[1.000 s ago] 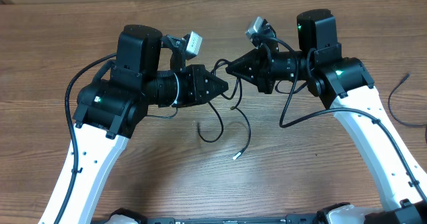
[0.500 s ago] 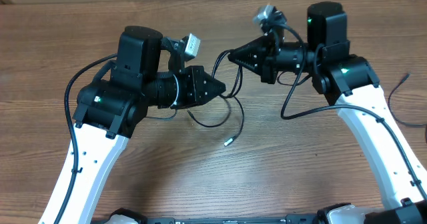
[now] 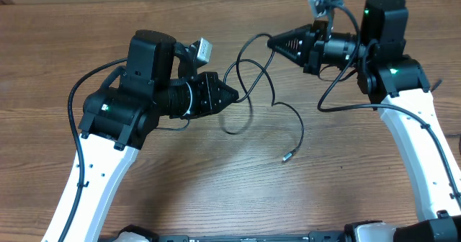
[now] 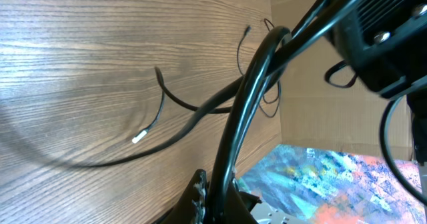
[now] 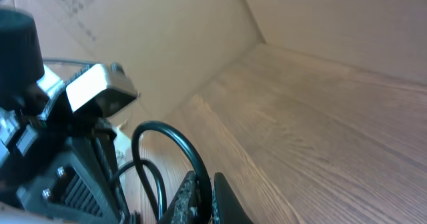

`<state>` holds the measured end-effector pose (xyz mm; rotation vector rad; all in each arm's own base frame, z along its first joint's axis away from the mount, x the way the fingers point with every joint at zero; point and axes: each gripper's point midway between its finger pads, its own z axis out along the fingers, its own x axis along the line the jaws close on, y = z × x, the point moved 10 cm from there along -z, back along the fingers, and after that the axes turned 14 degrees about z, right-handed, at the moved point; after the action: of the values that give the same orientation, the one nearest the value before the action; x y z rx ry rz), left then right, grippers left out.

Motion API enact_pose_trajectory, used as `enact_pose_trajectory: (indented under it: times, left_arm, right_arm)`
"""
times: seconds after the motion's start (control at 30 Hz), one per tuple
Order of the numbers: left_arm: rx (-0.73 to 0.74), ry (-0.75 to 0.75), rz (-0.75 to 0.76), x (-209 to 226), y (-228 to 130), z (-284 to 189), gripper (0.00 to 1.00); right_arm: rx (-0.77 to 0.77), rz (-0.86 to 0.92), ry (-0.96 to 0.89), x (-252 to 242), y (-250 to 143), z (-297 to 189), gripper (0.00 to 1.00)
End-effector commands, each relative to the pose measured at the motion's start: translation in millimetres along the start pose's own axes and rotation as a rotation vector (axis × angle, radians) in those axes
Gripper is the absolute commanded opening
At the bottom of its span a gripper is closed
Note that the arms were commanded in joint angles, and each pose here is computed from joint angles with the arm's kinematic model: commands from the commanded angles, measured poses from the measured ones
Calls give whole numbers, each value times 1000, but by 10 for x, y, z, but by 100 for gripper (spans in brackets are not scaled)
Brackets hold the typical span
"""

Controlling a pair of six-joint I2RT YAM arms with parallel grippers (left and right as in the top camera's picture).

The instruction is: Untangle cables

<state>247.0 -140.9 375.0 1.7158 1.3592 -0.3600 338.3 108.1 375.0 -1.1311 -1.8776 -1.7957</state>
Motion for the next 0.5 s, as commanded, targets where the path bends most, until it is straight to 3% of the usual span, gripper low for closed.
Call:
enact_pose_trajectory:
  times: [0.0,0.2,0.3,0.47]
  left_arm:
    - [-16,0,17,-65,-25,-93,4]
    - [-1,7,27,-53,-51,-93,4]
    - [1,8,25,-52,-54,-93,4]
    - [2,7,24,-53,-55,-93,4]
  right_arm:
    - [-78,61,-53,62,125,-99,4]
    - [-190,129,-176,-16,223,-120,4]
    - [-167,116,-149,4,207,-113,4]
    - [-39,67,-109,-12,15,-89,48]
